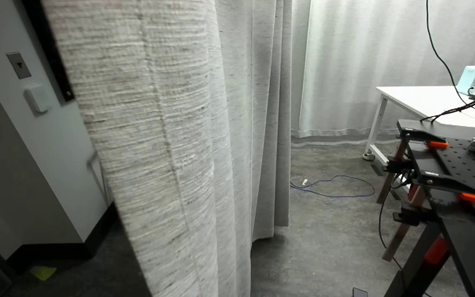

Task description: Close the curtain

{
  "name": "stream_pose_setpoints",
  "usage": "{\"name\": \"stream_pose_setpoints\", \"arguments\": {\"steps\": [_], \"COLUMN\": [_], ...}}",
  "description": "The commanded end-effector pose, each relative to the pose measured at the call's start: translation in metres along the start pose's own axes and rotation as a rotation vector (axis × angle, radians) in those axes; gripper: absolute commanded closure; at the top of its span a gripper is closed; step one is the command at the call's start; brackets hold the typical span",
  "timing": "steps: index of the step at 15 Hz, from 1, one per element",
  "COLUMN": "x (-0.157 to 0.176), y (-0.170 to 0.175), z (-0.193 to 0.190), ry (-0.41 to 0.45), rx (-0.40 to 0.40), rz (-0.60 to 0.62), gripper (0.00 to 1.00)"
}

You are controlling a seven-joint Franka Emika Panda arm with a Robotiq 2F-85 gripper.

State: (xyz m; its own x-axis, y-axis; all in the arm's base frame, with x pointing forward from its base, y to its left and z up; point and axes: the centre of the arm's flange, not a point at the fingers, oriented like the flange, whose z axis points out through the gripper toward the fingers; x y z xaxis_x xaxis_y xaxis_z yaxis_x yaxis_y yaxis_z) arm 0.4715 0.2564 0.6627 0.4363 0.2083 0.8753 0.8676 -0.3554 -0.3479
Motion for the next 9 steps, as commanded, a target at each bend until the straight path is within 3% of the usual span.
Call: {"name": "stream_pose_setpoints", "arguments": {"steps": [1,9], "x": [-0.0313,-0.0277], "y": [0.007,0.0056], "z": [0.0601,0.0607], "ry": [-0.145,-0.16], "rx": [0.057,0.034], "rz": [-0.014,-0.028], "gripper": [0.99,0.99]}}
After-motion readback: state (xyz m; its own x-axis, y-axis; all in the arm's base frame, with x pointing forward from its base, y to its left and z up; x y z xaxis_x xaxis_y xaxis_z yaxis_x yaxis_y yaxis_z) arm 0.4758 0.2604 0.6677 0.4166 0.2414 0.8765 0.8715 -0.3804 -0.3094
